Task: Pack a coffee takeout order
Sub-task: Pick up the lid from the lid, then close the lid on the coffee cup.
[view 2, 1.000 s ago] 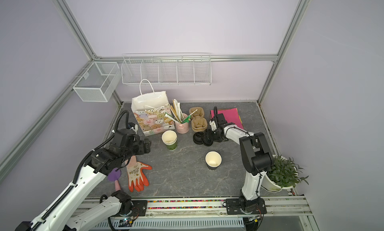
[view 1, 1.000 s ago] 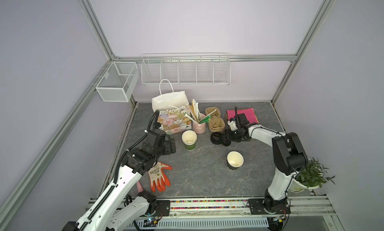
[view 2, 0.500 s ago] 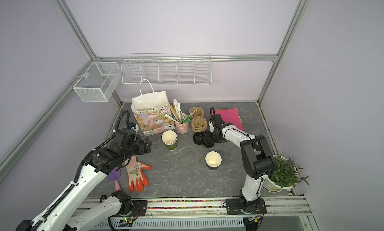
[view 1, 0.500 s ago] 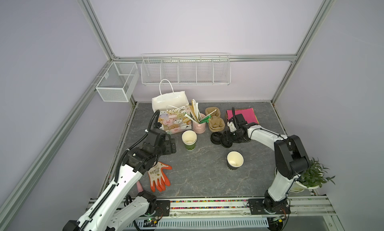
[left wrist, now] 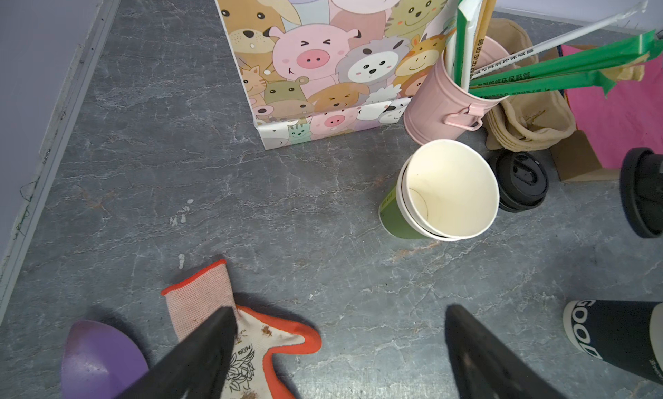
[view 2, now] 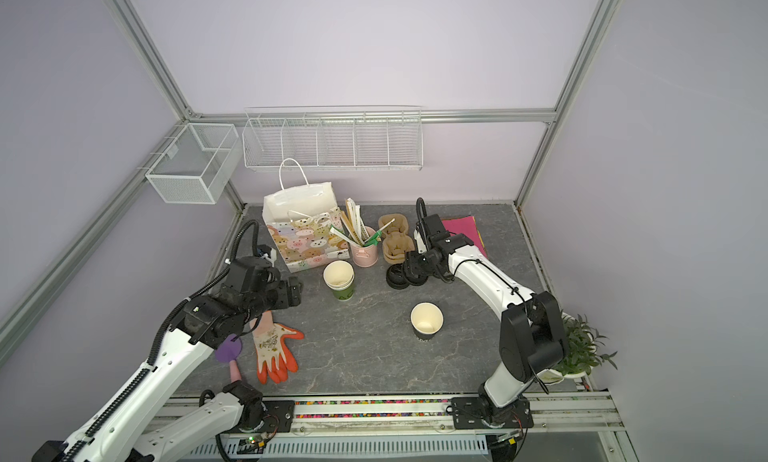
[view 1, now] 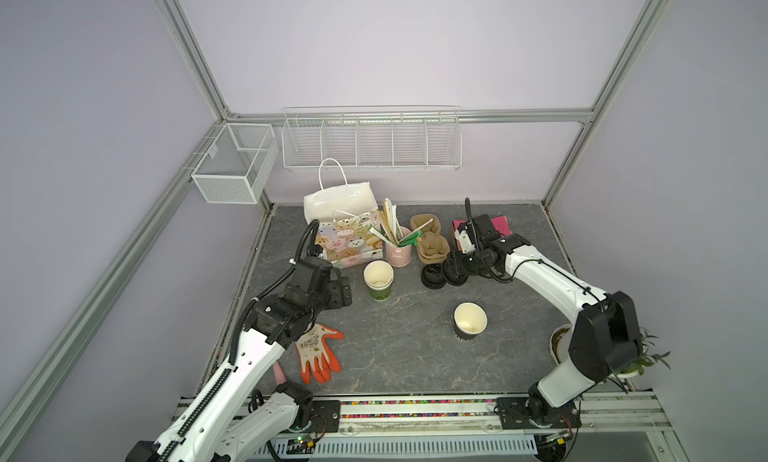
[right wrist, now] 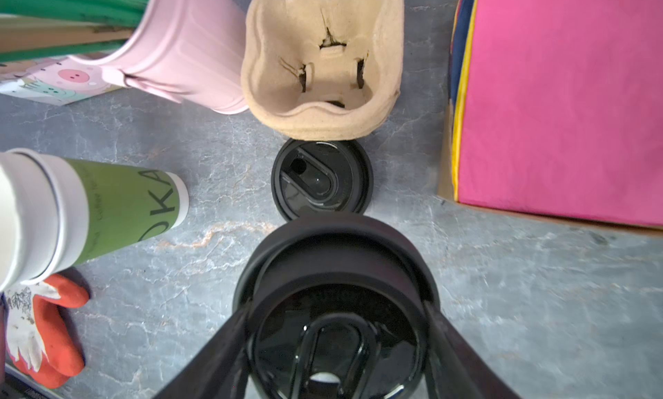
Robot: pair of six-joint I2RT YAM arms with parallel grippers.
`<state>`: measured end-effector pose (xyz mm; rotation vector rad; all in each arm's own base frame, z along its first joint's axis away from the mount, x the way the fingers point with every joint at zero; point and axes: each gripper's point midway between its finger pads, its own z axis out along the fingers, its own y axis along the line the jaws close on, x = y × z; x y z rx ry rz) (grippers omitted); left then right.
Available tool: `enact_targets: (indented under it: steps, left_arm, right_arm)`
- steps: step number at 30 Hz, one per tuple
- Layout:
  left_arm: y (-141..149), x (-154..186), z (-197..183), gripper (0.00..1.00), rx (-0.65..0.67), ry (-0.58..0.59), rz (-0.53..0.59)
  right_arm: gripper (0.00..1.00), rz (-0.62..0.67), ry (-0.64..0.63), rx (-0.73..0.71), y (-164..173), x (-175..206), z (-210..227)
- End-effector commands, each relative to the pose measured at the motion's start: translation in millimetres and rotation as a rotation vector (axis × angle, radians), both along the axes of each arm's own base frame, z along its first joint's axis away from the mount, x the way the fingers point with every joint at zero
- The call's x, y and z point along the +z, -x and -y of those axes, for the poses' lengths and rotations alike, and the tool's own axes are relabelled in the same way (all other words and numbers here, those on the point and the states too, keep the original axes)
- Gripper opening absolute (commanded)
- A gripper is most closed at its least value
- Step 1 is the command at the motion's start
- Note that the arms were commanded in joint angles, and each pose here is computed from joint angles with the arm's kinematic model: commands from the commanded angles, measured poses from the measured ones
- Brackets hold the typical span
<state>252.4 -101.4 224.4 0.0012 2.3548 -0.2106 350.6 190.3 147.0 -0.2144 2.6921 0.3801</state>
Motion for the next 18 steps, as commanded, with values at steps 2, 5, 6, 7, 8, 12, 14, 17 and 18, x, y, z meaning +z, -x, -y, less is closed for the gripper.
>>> enact_targets:
  steps: [2,5,6,7,8,12,14,17,18]
  left_arm:
    - [0.6,-3.2,-0.7,0.91,-0.011,-0.012,-0.006]
    - [0.8,-3.6,-0.8,0.91,-0.011,-0.013,-0.008]
    - [0.9,-3.7,-0.9,0.91,-0.011,-0.013,-0.008]
    - [0.9,-3.6,-0.6,0.91,-0.012,-0.012,-0.008]
    - [0.9,-3.4,-0.8,0.91,-0.011,-0.012,-0.007]
    - [1.2,-2.5,-0.9,0.91,-0.012,-0.01,-0.005]
    - [1.4,-2.5,-0.6,0.91,-0.013,-0.008,-0.005]
    - [1.3,-2.3,0.0,0.91,-0.015,-0.006,-0.006]
    - [1.3,-2.4,0.1,0.91,-0.015,-0.006,-0.007]
  right_arm:
    - [0.69,-0.036,0.079,0.012,25.3,12.9,15.6]
    - [0.69,-0.059,0.097,0.015,38.2,17.9,21.0]
    - [0.69,-0.069,0.102,0.018,42.7,19.0,22.8]
    - [0.69,-0.084,0.109,0.02,48.9,20.2,25.5]
    - [0.69,-0.108,0.124,0.022,57.5,20.1,29.8]
    - [0.7,-0.136,0.132,0.039,80.1,29.1,37.9]
    - [0.7,-0.152,0.127,0.051,90.8,31.9,39.3]
    - [0.7,-0.174,0.114,0.076,105.3,32.0,36.7]
    - [0.7,-0.178,0.114,0.084,108.6,31.1,35.4]
